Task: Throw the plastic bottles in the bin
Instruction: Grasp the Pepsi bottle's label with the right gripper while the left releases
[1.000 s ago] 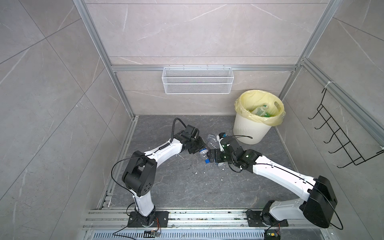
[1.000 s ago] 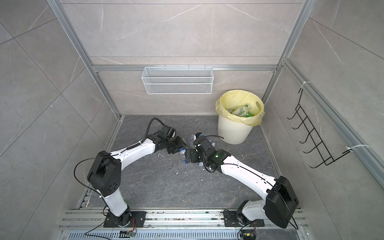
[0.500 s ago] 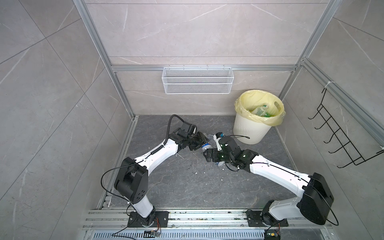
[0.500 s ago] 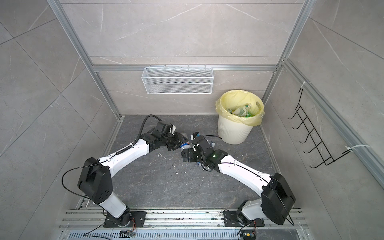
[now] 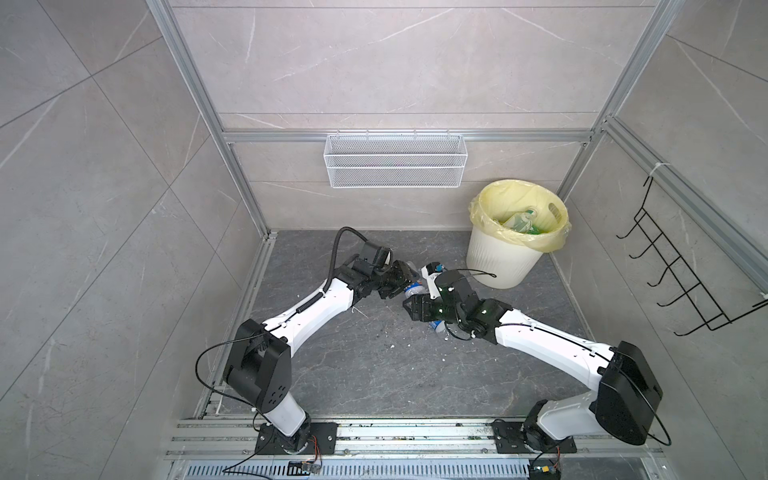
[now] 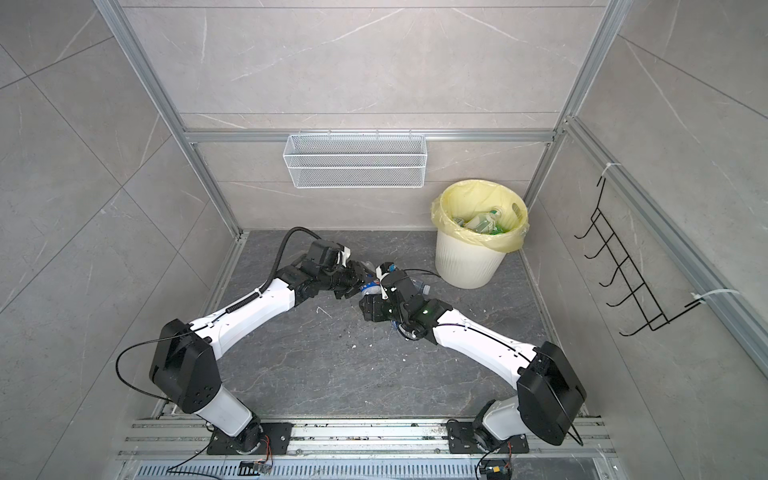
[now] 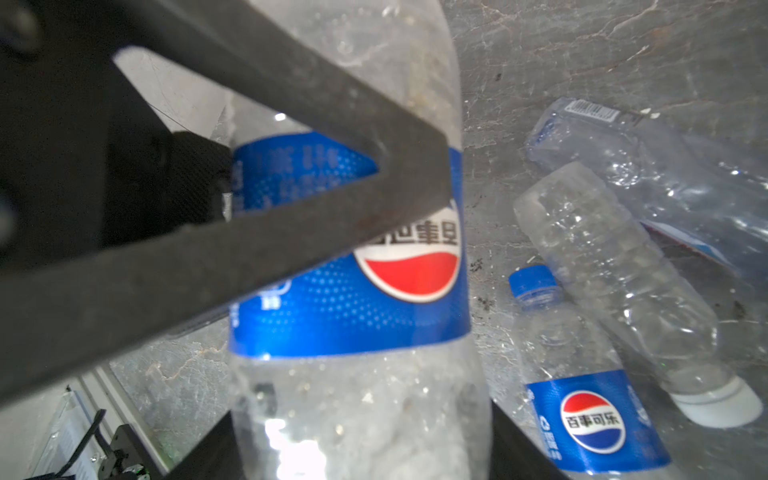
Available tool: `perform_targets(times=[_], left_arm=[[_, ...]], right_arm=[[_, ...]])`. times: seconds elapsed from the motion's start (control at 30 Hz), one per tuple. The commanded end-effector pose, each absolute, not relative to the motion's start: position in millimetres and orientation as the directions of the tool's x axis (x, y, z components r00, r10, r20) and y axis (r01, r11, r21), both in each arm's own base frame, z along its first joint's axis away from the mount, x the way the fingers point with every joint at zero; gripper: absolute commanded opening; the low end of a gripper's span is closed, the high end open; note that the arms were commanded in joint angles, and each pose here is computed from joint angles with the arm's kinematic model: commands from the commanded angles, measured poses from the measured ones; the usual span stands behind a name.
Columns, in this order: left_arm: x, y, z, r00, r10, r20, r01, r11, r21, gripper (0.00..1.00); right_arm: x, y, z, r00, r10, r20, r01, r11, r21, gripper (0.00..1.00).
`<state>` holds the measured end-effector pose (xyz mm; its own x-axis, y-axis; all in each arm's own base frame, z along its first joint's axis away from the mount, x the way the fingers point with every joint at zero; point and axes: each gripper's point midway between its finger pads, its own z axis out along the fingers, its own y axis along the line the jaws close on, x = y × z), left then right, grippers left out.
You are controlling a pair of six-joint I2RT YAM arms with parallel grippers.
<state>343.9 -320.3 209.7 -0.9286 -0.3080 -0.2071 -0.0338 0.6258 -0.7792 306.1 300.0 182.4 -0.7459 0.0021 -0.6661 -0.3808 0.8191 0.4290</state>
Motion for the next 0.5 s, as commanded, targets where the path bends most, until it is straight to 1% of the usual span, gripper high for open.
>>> perform_targets(times=[0.0, 0.13, 0.27, 0.47], left_arm=[[337.2, -325.2, 232.0, -0.931, -0.297, -0.214, 0.004, 0.578, -0.816, 0.55], [336.9, -325.0, 230.4, -0.931, -0.297, -0.212, 0.001, 0.580, -0.815, 0.58], [336.7, -323.2, 231.2, -0.928, -0.303, -0.217, 0.000, 0.583, -0.813, 0.63], [337.7, -315.9, 234.5, -0.916, -0.323, -0.238, -0.006, 0.603, -0.798, 0.75]], right_arm=[[309.4, 299.8, 196.8, -0.719, 0.027, -0.695, -0.390, 0.811, 0.435, 0.65], [308.9, 298.5, 198.7, -0.716, 0.030, -0.697, -0.389, 0.812, 0.435, 0.55], [308.4, 297.4, 200.4, -0.714, 0.030, -0.699, -0.389, 0.814, 0.432, 0.48], [307.2, 294.7, 202.1, -0.712, 0.030, -0.702, -0.387, 0.818, 0.427, 0.45]])
